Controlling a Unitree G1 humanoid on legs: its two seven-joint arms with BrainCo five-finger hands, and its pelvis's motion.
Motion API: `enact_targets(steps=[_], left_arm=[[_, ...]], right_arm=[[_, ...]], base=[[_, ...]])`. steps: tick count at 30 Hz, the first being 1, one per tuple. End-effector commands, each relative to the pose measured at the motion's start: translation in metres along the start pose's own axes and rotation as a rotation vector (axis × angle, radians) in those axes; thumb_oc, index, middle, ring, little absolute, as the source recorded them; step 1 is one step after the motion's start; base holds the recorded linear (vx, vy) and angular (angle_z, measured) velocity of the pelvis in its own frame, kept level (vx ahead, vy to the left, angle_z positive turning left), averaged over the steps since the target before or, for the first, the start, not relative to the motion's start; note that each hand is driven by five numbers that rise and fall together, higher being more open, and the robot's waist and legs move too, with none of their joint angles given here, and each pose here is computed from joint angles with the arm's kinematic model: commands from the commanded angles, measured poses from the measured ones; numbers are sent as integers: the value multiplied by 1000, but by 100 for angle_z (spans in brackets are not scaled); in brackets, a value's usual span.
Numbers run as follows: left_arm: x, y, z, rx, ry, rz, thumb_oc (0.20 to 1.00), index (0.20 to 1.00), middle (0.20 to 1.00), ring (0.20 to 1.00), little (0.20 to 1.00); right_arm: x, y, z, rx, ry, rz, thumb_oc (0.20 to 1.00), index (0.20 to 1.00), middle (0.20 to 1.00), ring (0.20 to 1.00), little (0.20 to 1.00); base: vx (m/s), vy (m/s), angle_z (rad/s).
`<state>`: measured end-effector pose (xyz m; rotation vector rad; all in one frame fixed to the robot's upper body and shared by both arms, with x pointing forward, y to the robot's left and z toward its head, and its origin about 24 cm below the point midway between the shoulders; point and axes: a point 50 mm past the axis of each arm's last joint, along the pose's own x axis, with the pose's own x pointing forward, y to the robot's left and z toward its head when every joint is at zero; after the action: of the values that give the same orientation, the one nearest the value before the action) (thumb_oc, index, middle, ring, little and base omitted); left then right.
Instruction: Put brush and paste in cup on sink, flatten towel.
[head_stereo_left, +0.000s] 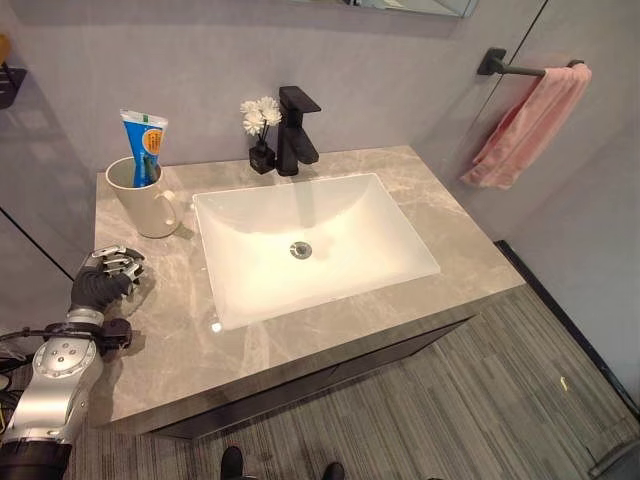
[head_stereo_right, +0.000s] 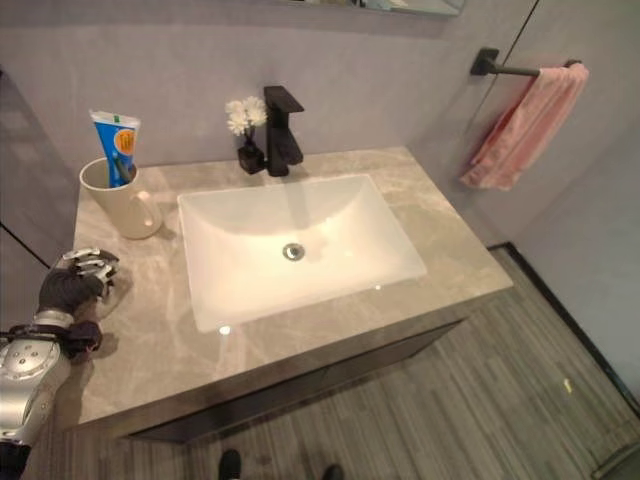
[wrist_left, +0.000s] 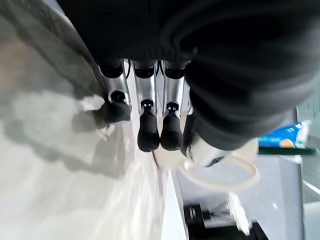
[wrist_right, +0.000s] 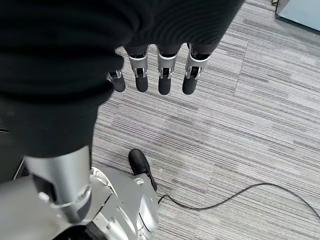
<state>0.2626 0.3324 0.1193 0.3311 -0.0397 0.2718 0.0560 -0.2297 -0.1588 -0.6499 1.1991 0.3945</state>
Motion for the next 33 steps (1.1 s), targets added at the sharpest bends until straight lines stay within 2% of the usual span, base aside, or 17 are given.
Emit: enact_targets(steps=[1,10,33], left_arm=[[17,14,24,60,-71,57,200,200,200,200,200],[44,28,54,104,-123,142,200,200,200,200,200],[70,37,84,72,-165,241,200,200,200,200,200]], right_arm=[[-2,-22,-3,-45,6,-52,1000,1000,1000,1000,1000],[-3,-37,3,-25,-21,-100,1000,1000,1000,1000,1000],[-4,-46,20,-19,-107,-133,1000,1000,1000,1000,1000]], base=[[-129,-26,3],[-51,-3,-2],[0,0,0]])
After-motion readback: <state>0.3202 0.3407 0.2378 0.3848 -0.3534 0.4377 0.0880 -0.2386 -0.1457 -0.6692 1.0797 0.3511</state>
